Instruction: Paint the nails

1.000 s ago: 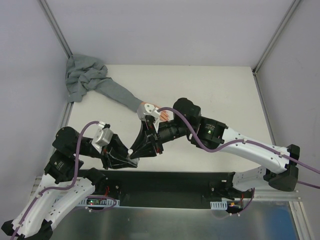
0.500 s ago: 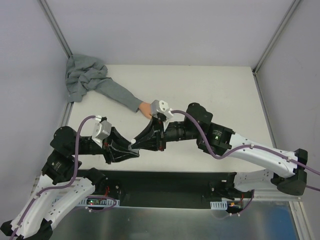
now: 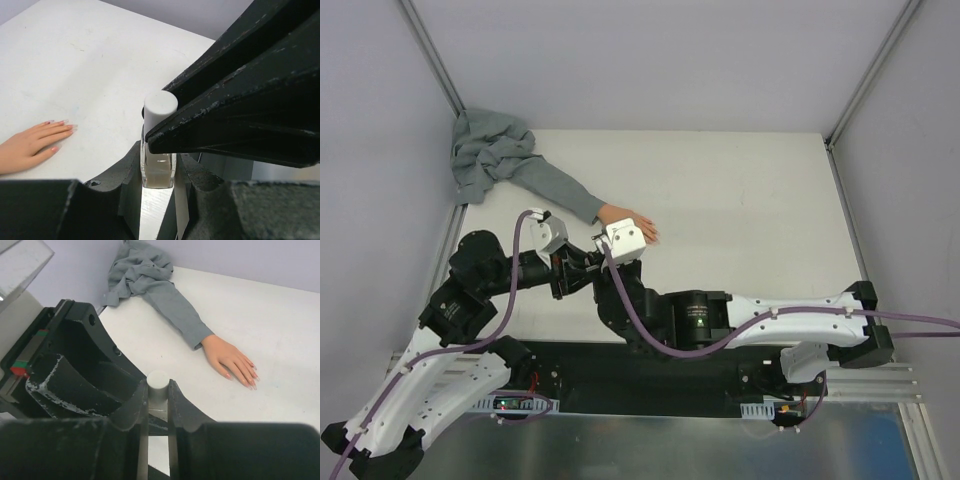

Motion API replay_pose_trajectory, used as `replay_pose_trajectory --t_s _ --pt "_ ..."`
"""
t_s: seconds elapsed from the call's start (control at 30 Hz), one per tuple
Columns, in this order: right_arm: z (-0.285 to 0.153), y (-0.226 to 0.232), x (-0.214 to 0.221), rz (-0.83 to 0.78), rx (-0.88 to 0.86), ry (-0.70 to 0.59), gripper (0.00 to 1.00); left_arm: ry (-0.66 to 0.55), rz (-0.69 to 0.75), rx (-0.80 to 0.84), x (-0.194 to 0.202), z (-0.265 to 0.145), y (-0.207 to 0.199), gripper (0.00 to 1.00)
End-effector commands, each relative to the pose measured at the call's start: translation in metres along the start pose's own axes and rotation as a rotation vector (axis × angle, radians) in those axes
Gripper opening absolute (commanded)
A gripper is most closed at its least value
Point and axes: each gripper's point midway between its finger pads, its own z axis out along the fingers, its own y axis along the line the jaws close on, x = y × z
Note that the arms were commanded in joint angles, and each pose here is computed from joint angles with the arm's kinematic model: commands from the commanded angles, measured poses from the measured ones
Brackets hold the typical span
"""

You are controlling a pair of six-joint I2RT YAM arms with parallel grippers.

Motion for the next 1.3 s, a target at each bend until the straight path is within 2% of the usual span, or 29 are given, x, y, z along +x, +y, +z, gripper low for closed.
replay_pose_trajectory --t_s 0.0,0.03,0.1,0.13,0.23,0.27,0.37,0.43,0.5,0.57,0.67,0.8,1.07,1.1,1.27 --pt "-0.018 0.018 0.000 -0.014 -0.088 -0.006 0.18 -0.161 0.104 -0.167 -0.043 -0.003 0.029 0.00" --pt "-0.019 0.019 -0.003 -0.022 -0.110 -0.008 0.33 -0.160 0.097 -0.154 -0.040 -0.004 0.026 0.00" --pt "-0.022 0.020 -0.011 -0.054 -0.171 -0.011 0.47 -0.162 0.082 -0.129 -0.033 -0.007 0.019 0.00" --pt "-0.025 0.019 -0.014 -0.056 -0.191 -0.010 0.60 -0.154 0.078 -0.093 -0.029 -0.007 0.012 0.00" --pt "-0.038 0.016 -0.021 -0.045 -0.330 0.006 0.74 -0.122 0.065 -0.011 -0.015 -0.010 -0.005 0.00" --pt "-0.040 0.015 -0.022 -0.044 -0.369 0.011 0.75 -0.117 0.063 0.012 -0.014 -0.011 -0.010 0.00" --pt "-0.061 0.018 -0.026 -0.036 -0.630 0.040 0.79 -0.093 0.049 0.117 -0.010 -0.018 -0.033 0.00" --pt "-0.078 0.023 -0.024 -0.031 -0.871 0.073 0.84 -0.091 0.030 0.190 -0.011 -0.023 -0.049 0.00" --pt "-0.096 0.028 -0.024 -0.049 -1.069 0.079 0.84 -0.066 0.003 0.318 -0.012 -0.029 -0.071 0.00" --pt "-0.100 0.024 -0.031 -0.068 -1.115 0.041 0.84 -0.051 -0.014 0.393 -0.015 -0.034 -0.085 0.00" --pt "-0.105 0.027 -0.037 -0.072 -1.211 0.046 0.81 -0.055 -0.027 0.416 -0.020 -0.038 -0.091 0.00" --pt "-0.113 0.037 -0.038 -0.077 -1.334 0.068 0.72 -0.075 -0.016 0.449 -0.026 -0.045 -0.100 0.00" --pt "-0.101 0.051 -0.042 -0.058 -1.374 0.055 0.59 -0.079 -0.016 0.481 -0.027 -0.045 -0.104 0.00" --pt "-0.100 0.052 -0.041 -0.055 -1.382 0.063 0.54 -0.081 -0.014 0.481 -0.027 -0.045 -0.104 0.00" --pt "-0.096 0.053 -0.048 -0.035 -1.388 0.042 0.45 -0.080 -0.012 0.484 -0.025 -0.045 -0.103 0.00"
